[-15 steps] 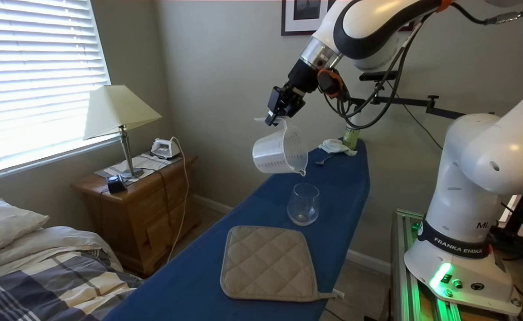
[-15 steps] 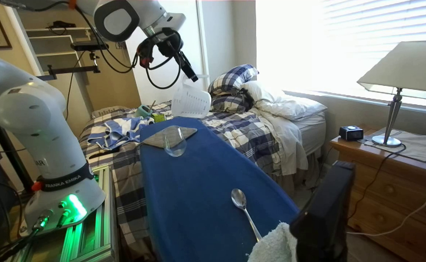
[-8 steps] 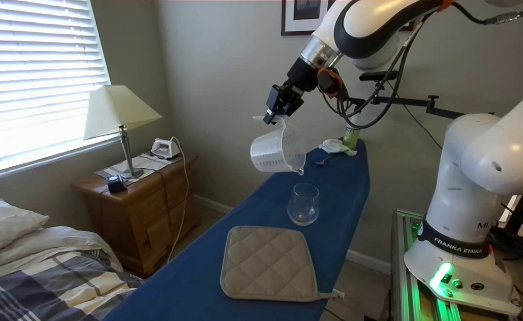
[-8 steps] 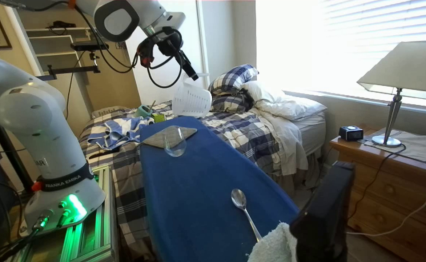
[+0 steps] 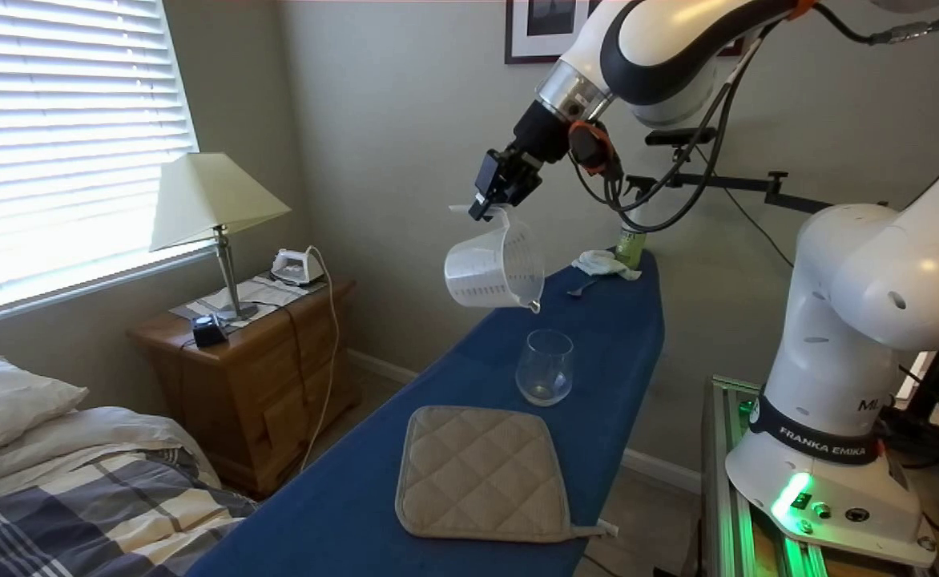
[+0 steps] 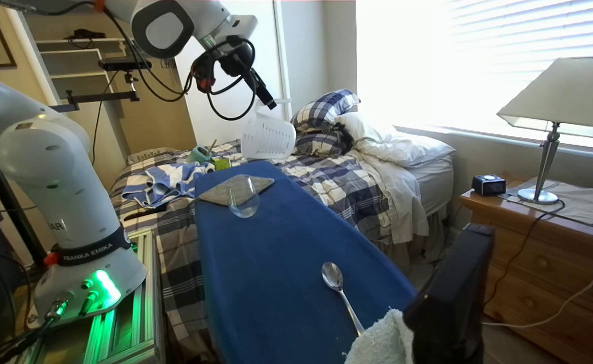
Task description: Pour the contents from the jar into the cup
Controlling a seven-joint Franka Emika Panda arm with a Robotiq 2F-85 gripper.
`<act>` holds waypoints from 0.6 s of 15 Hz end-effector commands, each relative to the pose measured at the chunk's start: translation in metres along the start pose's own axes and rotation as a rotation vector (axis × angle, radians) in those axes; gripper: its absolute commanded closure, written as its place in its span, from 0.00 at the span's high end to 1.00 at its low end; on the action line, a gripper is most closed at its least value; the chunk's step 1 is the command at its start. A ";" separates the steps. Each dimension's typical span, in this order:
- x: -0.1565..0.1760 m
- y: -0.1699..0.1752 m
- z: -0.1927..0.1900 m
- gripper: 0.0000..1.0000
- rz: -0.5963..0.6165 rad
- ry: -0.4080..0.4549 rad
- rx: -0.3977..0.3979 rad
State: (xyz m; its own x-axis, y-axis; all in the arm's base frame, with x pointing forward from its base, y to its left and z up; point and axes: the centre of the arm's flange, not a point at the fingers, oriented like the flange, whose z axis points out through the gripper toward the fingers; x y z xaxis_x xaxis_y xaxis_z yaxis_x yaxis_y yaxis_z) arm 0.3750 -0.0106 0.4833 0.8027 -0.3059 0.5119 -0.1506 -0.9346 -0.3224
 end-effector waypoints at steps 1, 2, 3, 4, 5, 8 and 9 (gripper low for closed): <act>-0.009 0.002 -0.008 0.09 -0.019 0.034 0.034; -0.009 0.002 -0.008 0.09 -0.022 0.037 0.035; -0.009 0.002 -0.009 0.09 -0.026 0.043 0.037; -0.008 0.001 -0.010 0.09 -0.028 0.045 0.038; -0.008 0.001 -0.011 0.09 -0.031 0.049 0.040; -0.008 0.000 -0.013 0.09 -0.037 0.052 0.046; -0.009 -0.001 -0.014 0.09 -0.042 0.055 0.047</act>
State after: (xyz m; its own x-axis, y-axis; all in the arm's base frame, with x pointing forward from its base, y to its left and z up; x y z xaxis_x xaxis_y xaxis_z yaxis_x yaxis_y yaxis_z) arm 0.3748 -0.0094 0.4888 0.7942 -0.2858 0.5363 -0.1207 -0.9391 -0.3217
